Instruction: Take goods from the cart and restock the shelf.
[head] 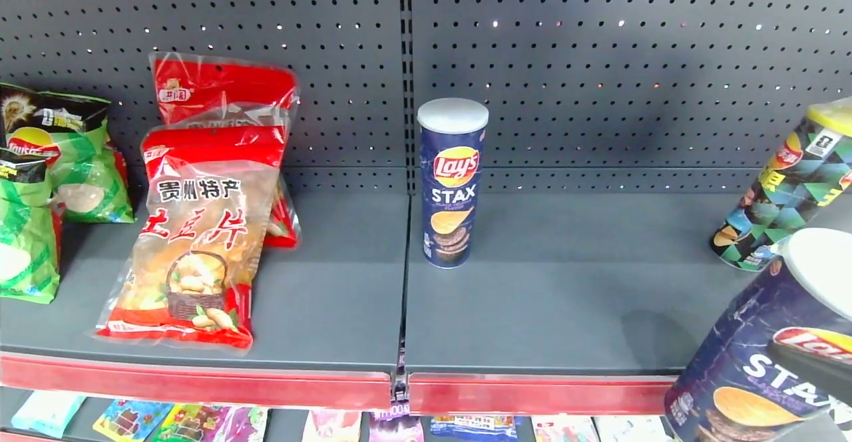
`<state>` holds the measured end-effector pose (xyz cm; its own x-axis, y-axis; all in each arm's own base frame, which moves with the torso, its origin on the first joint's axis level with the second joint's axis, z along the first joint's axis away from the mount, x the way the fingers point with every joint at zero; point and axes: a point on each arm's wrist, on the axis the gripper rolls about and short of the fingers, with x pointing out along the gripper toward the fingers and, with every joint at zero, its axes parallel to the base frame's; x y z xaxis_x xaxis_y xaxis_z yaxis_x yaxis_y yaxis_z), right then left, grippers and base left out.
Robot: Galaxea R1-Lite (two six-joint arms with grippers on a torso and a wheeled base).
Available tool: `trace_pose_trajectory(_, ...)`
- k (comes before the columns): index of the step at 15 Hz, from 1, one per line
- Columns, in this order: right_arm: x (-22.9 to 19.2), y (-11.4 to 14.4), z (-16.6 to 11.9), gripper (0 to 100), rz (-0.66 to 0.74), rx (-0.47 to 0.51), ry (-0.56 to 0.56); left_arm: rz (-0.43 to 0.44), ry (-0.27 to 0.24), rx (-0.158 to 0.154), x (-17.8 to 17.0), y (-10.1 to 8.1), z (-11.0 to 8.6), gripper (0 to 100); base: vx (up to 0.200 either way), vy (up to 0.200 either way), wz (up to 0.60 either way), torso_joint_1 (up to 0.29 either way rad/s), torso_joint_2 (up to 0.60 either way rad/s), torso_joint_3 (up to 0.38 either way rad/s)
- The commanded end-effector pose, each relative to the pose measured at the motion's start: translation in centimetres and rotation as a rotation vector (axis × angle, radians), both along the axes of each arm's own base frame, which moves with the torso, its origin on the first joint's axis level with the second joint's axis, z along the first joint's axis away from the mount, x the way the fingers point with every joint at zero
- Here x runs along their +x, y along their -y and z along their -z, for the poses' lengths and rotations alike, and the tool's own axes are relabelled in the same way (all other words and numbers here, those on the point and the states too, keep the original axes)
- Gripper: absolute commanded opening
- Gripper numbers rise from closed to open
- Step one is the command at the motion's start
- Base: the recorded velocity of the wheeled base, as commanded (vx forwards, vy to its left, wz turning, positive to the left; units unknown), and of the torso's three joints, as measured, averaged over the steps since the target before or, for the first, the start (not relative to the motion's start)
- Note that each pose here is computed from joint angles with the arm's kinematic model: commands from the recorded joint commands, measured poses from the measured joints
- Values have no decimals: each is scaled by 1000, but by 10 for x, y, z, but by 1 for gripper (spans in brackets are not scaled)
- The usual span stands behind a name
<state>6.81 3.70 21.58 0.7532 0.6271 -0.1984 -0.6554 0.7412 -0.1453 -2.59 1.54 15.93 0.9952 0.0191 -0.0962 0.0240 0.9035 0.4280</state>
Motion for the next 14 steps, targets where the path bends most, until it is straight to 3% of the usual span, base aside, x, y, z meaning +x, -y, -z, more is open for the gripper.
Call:
trace_pose_trajectory(1,0,-1,-9,0,-23,15,24,35,2,18,0,1,-1,100,0,0,0,0,0,0)
trace_pose_trajectory(6,-8,-2,-23,0,-77,39,81,77,-33,26,3,3,-1,100,0,0,0,0,0,0)
trace_pose_trajectory(7,-8,-1,-21,0,-78,37,77,122,-80,70,12,6,-3,100,0,0,0,0,0,0)
trace_pose_trajectory(8,-8,-1,-21,0,-78,37,77,144,-96,76,16,8,-7,100,0,0,0,0,0,0)
trace_pose_trajectory(9,-7,-2,-23,0,-77,38,78,236,-144,55,37,17,-23,100,0,0,0,0,0,0)
trace_pose_trajectory(11,-5,-3,-24,0,-78,42,79,331,-163,-81,84,34,-53,100,0,0,0,0,0,0)
trace_pose_trajectory(12,-5,-3,-25,0,-76,43,79,331,-145,-107,101,40,-62,100,0,0,0,0,0,0)
trace_pose_trajectory(14,-5,-2,-24,0,-58,49,70,347,-61,-151,180,66,-90,100,0,0,0,0,0,0)
